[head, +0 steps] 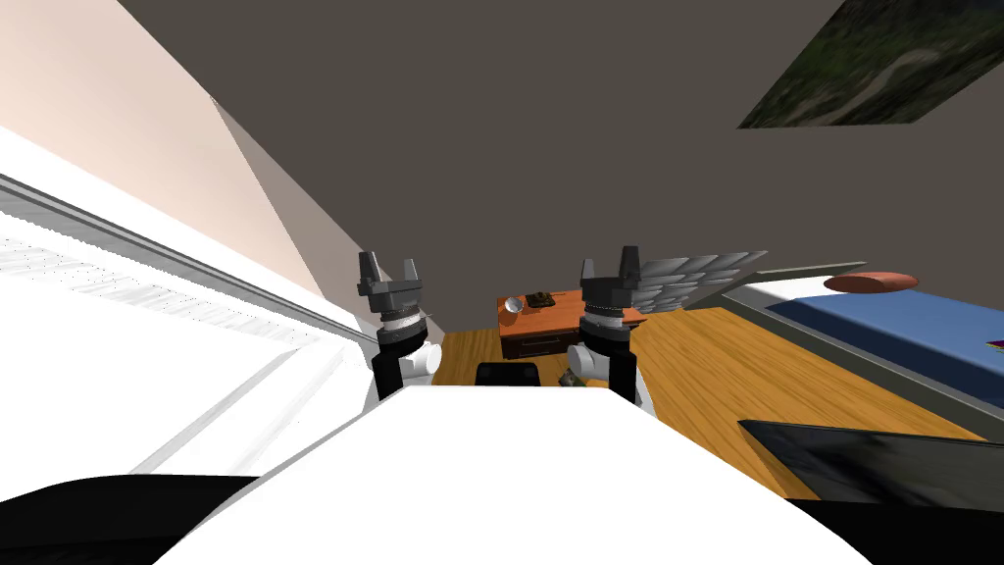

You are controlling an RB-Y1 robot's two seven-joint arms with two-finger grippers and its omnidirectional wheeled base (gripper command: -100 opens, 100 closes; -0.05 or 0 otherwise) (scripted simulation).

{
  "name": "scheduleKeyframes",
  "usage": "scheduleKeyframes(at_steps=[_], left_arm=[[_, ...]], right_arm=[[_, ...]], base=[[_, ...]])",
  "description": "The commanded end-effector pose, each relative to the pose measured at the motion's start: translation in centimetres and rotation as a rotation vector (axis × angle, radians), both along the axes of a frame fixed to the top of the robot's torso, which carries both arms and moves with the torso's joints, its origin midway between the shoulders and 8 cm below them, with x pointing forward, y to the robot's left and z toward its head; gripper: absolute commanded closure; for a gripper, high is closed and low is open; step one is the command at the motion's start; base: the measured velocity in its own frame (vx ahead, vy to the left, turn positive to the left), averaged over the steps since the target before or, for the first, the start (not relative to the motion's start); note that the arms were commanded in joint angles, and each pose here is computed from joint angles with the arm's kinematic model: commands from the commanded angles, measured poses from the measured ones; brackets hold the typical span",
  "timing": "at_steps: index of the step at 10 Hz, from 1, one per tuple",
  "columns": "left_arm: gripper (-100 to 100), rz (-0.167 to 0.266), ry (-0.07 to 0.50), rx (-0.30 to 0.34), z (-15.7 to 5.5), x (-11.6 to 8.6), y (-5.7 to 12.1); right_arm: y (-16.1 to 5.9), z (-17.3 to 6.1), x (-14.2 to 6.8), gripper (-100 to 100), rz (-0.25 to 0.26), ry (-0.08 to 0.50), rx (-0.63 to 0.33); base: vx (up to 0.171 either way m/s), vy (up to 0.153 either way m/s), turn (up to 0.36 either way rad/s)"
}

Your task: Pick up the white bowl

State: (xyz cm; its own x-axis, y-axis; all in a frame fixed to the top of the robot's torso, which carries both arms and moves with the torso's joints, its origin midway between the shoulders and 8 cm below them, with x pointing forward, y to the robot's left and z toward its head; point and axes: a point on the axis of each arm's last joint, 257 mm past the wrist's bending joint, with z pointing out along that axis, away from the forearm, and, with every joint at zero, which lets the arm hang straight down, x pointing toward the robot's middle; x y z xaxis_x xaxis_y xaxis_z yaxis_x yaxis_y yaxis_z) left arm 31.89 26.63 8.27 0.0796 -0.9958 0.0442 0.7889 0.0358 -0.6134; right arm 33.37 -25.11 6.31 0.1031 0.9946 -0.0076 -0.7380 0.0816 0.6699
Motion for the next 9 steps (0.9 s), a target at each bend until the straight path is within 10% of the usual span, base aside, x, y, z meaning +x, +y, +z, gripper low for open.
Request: scheduleKeyframes(at_steps=[1,9], left_arm=[[0,0.000,0.000,0.000,0.0,0.0,0.0],[0,0.000,0.000,0.000,0.0,0.0,0.0]], right_arm=[[0.7,-0.3,0.2,-100,0.016,0.011,-0.038],[6.1,-6.7,2.7,-100,0.097,0.160,-0.340]], base=[[-0.009,0.009,-0.026],[-0.057,0.076,-0.038]])
